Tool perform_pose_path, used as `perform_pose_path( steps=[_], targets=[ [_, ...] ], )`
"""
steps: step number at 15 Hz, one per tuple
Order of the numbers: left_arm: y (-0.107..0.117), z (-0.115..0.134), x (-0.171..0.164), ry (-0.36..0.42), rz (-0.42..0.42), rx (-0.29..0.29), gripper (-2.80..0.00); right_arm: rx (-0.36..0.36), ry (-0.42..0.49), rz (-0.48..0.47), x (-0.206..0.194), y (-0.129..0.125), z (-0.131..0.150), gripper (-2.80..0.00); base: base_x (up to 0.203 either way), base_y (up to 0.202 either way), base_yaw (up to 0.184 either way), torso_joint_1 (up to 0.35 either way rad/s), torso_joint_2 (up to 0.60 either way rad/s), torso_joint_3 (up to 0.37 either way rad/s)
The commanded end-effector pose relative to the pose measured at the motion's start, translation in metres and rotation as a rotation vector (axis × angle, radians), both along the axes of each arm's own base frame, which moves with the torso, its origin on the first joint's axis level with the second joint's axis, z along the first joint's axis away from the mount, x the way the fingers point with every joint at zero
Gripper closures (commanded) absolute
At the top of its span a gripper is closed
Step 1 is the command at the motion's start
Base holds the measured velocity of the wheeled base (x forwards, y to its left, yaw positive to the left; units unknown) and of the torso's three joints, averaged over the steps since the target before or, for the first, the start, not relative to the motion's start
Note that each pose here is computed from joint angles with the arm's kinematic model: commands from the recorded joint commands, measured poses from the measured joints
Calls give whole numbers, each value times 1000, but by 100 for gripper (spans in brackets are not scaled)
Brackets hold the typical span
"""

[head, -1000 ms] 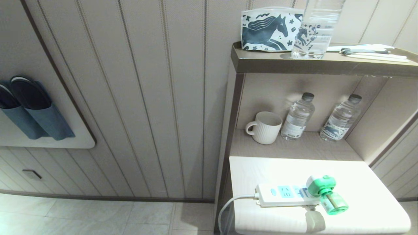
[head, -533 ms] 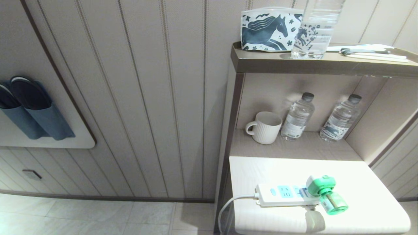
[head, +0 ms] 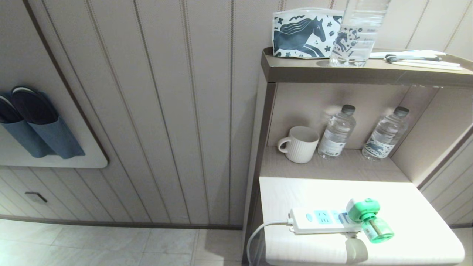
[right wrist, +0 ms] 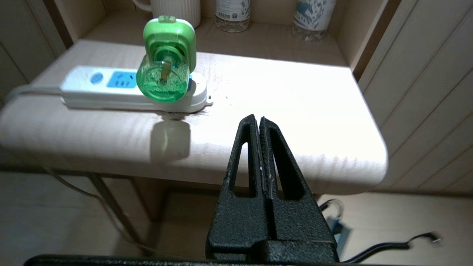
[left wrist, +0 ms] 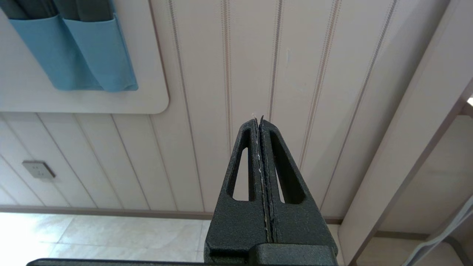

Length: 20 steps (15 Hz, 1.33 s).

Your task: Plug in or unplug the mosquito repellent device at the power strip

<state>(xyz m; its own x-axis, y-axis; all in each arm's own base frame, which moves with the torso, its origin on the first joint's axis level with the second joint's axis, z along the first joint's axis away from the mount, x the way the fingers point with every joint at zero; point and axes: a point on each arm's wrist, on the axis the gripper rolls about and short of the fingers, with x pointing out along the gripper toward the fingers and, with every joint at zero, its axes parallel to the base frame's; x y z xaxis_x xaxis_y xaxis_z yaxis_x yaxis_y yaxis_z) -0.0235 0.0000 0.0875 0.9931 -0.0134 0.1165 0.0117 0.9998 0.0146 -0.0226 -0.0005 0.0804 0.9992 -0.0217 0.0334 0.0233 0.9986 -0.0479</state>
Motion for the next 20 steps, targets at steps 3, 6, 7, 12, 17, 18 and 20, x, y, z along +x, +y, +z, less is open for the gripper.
perform_pose_path(
  steps=[3,6,7,12,17,18,20],
  targets=[
    [0,0,0,-1,0,0,0,76,24,5,0,0,-3,0,0,0,0,0,0,0],
    [0,0,0,-1,0,0,0,93,28,8,0,0,-4,0,0,0,0,0,0,0],
    [0,0,0,-1,0,1,0,97,30,8,0,0,-4,0,0,0,0,0,0,0],
    [0,0,0,-1,0,1,0,101,30,2,0,0,-4,0,0,0,0,0,0,0],
    [0,0,0,-1,0,1,0,102,29,-4,0,0,-4,0,0,0,0,0,0,0],
    [0,0,0,-1,0,0,0,102,29,-3,0,0,-4,0,0,0,0,0,0,0],
    [0,0,0,-1,0,0,0,101,29,-3,0,0,-4,0,0,0,0,0,0,0]
  ],
)
